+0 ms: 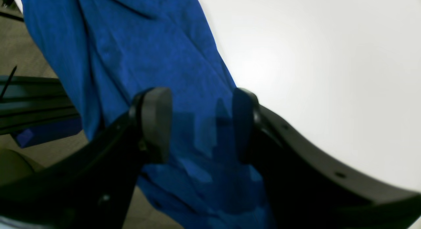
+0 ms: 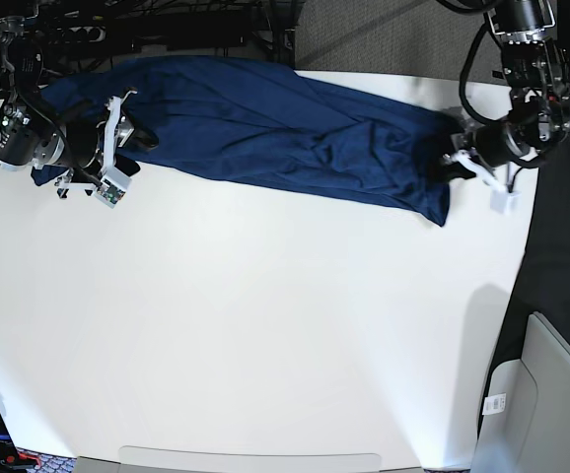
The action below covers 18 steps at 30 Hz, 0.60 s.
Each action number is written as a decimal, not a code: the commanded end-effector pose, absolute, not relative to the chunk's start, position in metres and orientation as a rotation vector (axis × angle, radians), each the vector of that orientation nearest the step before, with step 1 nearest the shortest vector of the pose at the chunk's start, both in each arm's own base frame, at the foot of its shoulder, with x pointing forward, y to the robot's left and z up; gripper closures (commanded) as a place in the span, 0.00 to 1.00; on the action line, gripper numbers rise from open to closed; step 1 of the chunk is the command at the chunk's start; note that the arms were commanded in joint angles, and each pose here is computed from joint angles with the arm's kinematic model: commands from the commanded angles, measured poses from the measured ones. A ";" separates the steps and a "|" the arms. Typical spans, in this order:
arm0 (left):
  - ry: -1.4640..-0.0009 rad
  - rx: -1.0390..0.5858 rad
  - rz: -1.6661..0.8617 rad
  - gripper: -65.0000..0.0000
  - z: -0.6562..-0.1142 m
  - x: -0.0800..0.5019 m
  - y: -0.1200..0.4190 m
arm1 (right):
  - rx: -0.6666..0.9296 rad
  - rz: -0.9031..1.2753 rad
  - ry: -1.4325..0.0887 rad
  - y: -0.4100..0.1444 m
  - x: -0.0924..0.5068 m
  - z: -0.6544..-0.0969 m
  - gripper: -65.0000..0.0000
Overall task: Fold the T-shirt properly
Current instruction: 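Fold the shirt's other end with the left gripper toward the right gripper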
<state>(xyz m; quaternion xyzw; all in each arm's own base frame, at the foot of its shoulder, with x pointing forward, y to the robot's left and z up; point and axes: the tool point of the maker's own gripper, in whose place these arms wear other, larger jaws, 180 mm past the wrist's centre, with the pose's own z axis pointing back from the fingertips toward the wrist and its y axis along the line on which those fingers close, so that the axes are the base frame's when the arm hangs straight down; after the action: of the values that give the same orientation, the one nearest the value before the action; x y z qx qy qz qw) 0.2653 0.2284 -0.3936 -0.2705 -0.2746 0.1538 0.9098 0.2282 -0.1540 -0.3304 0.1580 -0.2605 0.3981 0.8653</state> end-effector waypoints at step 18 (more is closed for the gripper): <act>-0.735 -0.557 0.338 1.00 -0.323 0.314 0.256 | 0.337 0.841 -0.542 -0.156 0.221 -0.330 0.57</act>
<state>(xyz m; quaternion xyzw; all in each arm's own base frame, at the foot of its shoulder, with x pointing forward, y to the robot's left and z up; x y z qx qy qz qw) 0.3056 0.2536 -0.3397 -0.2614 -0.3297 0.1724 0.8906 0.2147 -0.1549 -0.3397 0.1638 -0.2422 0.3954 0.8708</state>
